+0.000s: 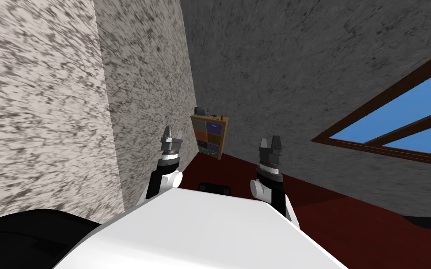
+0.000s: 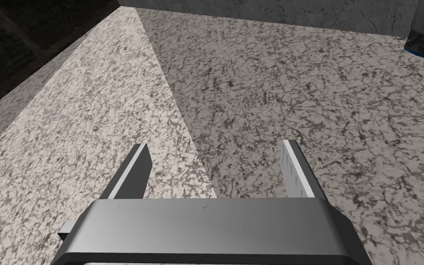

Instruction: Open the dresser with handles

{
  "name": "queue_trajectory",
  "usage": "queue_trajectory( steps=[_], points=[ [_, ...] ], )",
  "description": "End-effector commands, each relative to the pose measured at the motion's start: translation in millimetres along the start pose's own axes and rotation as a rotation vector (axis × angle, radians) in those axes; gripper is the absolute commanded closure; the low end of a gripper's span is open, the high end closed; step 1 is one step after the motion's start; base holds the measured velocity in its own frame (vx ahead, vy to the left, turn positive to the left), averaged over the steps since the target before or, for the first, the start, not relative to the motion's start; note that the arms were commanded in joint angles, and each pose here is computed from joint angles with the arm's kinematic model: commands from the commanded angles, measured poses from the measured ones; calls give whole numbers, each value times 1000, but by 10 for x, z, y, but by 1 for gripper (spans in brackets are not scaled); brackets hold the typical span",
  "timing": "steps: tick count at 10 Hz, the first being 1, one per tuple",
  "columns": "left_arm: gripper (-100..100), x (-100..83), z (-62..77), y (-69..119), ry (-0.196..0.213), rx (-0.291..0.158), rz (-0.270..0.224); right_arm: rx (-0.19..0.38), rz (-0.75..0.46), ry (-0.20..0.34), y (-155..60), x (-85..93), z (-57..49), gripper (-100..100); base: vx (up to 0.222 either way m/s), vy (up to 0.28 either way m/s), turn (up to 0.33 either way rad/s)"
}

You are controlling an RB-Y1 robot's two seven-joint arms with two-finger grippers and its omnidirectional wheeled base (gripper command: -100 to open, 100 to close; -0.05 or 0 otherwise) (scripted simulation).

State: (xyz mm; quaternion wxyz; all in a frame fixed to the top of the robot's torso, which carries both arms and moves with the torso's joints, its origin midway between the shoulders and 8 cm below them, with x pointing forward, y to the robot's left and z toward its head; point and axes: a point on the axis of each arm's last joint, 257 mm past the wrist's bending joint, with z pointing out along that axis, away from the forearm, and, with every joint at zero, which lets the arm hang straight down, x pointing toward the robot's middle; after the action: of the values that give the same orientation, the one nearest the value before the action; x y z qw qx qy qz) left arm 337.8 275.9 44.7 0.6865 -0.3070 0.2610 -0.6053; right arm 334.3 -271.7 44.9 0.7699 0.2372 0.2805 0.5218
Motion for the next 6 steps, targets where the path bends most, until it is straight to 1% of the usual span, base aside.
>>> queue_trajectory(
  steps=[1, 6],
  points=[
    [0, 0, 0, 0, 0, 0, 0, 0, 0, 0, 0, 0, 0, 0, 0, 0, 0],
    [0, 0, 0, -1, 0, 0, 0, 0, 0, 0, 1, 0, 0, 0, 0, 0, 0]
  ],
)
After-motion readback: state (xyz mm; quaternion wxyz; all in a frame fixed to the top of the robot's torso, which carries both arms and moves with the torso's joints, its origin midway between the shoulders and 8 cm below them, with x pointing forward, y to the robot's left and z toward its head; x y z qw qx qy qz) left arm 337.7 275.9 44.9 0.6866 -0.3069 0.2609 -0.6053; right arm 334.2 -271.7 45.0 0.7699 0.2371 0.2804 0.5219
